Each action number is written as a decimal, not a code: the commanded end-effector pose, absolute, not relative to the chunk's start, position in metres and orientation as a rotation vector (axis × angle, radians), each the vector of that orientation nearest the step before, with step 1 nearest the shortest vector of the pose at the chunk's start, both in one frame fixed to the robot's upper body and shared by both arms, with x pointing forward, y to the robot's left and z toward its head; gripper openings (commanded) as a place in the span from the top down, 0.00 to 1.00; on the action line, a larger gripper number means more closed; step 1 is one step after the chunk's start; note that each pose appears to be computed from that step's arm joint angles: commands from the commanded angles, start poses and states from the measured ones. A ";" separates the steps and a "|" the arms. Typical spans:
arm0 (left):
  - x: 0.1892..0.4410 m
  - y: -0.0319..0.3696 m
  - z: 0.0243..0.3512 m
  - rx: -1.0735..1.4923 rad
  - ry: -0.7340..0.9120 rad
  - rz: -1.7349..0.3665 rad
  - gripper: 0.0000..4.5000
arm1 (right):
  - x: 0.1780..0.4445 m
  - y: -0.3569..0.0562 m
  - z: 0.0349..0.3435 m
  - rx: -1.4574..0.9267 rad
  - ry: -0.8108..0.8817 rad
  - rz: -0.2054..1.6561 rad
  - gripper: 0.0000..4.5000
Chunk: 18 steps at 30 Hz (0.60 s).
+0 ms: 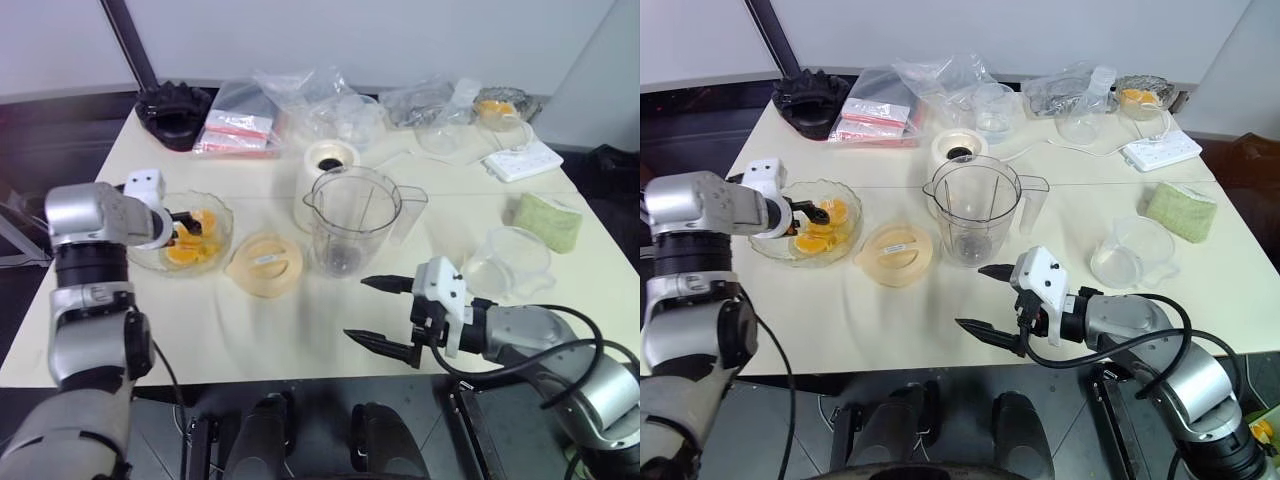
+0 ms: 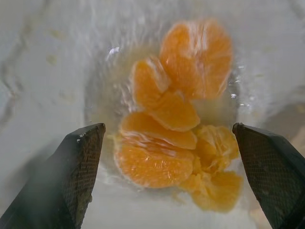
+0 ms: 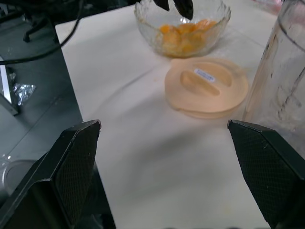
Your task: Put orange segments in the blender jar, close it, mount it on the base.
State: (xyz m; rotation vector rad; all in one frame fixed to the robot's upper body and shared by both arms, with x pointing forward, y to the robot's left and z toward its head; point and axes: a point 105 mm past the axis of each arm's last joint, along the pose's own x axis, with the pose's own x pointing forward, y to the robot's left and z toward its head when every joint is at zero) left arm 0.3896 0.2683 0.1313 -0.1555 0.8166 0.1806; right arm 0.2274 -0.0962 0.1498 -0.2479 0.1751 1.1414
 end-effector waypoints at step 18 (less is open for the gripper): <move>0.422 0.258 0.102 -0.209 0.771 0.217 0.06 | 0.223 -0.102 0.161 -0.297 0.123 1.097 0.00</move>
